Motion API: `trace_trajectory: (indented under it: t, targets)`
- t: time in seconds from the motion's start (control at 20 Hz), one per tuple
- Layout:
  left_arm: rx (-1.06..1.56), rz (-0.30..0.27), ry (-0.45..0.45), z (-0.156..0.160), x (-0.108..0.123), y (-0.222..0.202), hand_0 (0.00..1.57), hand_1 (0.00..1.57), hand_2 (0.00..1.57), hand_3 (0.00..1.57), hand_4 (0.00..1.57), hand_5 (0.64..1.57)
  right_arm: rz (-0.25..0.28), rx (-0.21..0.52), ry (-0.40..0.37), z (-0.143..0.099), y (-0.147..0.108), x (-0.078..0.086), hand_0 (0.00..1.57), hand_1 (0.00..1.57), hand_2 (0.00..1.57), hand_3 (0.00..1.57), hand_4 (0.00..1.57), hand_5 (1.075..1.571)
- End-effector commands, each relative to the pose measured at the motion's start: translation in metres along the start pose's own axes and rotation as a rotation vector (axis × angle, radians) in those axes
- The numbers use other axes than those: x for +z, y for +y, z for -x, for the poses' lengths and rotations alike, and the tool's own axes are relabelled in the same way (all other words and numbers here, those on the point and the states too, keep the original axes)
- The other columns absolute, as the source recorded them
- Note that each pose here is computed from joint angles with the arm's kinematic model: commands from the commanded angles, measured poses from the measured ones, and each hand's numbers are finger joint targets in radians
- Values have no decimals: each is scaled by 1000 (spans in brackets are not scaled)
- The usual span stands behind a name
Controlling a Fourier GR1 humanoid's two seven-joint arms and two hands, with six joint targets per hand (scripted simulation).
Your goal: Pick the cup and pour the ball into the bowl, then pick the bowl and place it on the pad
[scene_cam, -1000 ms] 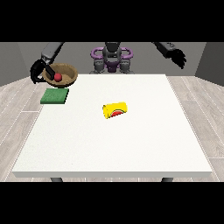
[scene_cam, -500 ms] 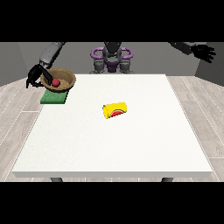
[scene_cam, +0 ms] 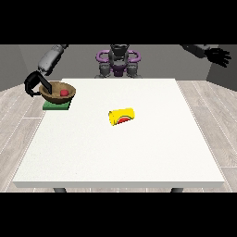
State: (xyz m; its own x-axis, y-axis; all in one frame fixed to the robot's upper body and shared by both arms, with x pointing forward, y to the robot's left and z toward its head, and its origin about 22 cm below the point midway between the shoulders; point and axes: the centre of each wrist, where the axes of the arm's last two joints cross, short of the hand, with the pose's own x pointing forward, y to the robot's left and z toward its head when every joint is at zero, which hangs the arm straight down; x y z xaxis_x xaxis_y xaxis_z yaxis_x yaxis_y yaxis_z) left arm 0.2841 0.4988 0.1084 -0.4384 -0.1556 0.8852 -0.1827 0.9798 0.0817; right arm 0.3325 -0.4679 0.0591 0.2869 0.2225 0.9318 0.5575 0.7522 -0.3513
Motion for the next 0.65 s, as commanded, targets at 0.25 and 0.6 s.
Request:
trace_trajectory:
  t: [0.25, 0.6]
  targets:
    - [-19, 90, 97, 1, -8, -40, 0, 0, 0, 0, 1078, 1567, -55, -2, 75, -2, -4, -6, 0, 0, 0, 119, 0, 1369]
    - [18, 121, 339, 52, 23, -104, 0, 0, 0, 0, 902, 1559, -250, -1, 43, -47, 41, -5, 0, 0, 0, 0, 476, 1434]
